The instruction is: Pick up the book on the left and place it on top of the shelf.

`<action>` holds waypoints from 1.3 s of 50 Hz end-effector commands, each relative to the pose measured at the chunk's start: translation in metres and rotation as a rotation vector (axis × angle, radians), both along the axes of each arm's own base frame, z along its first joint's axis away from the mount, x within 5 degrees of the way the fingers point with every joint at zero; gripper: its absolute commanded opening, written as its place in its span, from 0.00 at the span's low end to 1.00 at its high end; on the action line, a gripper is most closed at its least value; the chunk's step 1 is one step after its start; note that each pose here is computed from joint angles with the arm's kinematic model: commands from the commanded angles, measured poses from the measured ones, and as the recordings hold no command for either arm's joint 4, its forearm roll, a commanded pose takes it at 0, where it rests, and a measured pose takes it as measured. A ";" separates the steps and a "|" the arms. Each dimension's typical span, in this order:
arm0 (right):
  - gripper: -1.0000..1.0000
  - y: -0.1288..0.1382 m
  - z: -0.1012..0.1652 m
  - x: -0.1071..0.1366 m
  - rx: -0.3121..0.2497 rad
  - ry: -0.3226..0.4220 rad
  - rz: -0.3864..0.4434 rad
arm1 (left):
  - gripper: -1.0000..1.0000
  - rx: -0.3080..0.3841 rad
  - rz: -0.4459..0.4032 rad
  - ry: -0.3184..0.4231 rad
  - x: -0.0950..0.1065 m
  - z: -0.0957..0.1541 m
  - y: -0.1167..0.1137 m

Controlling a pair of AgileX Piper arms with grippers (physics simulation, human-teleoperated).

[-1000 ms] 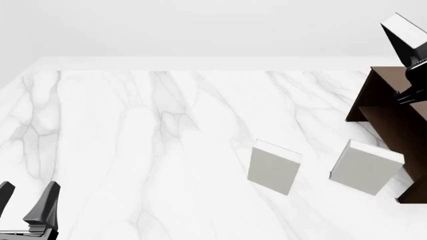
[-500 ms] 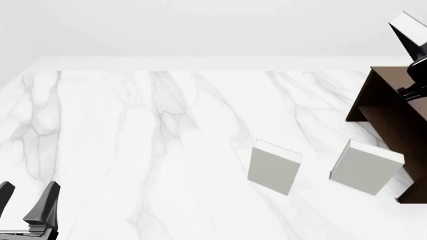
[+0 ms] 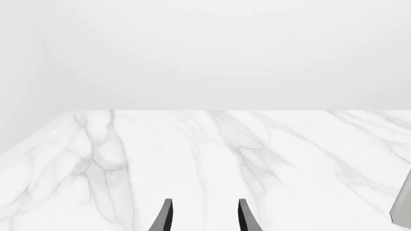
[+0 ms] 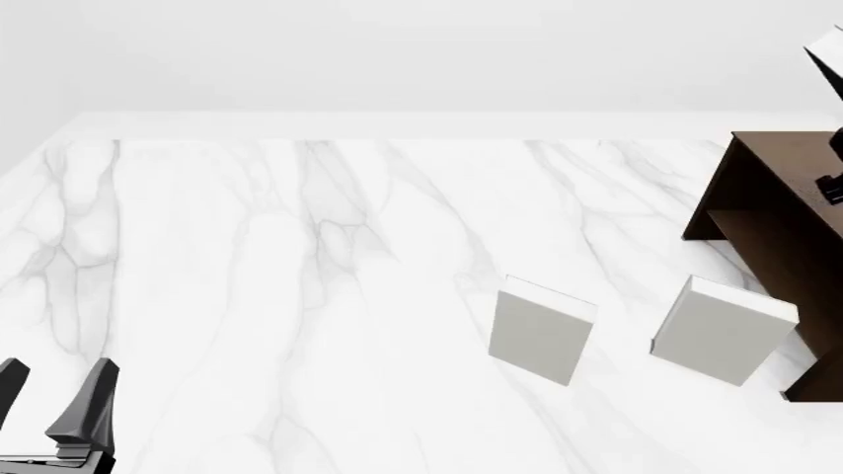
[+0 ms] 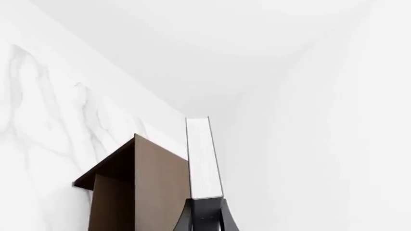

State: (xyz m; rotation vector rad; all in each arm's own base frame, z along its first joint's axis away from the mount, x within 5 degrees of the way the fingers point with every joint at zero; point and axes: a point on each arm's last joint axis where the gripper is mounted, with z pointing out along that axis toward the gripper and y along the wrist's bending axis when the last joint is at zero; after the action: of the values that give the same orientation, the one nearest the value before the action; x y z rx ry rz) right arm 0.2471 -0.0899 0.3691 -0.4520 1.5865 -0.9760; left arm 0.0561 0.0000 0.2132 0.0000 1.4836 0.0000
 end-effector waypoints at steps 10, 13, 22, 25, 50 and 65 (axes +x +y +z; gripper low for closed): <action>0.00 -0.017 0.008 0.007 -0.062 -0.011 -0.049 | 1.00 0.000 0.000 0.000 0.000 0.000 0.000; 0.00 -0.018 0.006 0.009 -0.062 -0.008 -0.051 | 1.00 0.000 0.000 0.000 0.000 0.000 0.000; 0.00 -0.028 0.005 0.013 -0.070 0.001 -0.077 | 1.00 0.000 0.000 0.000 0.000 0.000 0.000; 0.00 -0.031 0.004 0.013 -0.069 0.002 -0.085 | 1.00 0.000 0.000 0.000 0.000 0.000 0.000; 0.00 -0.049 -0.006 0.017 -0.060 0.009 -0.134 | 1.00 0.000 0.000 0.000 0.000 0.000 0.000; 0.00 -0.057 -0.008 0.027 -0.056 0.008 -0.144 | 1.00 0.000 0.000 0.000 0.000 0.000 0.000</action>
State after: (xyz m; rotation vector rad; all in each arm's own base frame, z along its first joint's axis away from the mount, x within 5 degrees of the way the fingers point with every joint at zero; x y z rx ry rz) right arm 0.2703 -0.1421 0.3560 -0.4033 1.6470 -1.1168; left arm 0.0561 0.0000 0.2132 0.0000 1.4836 0.0000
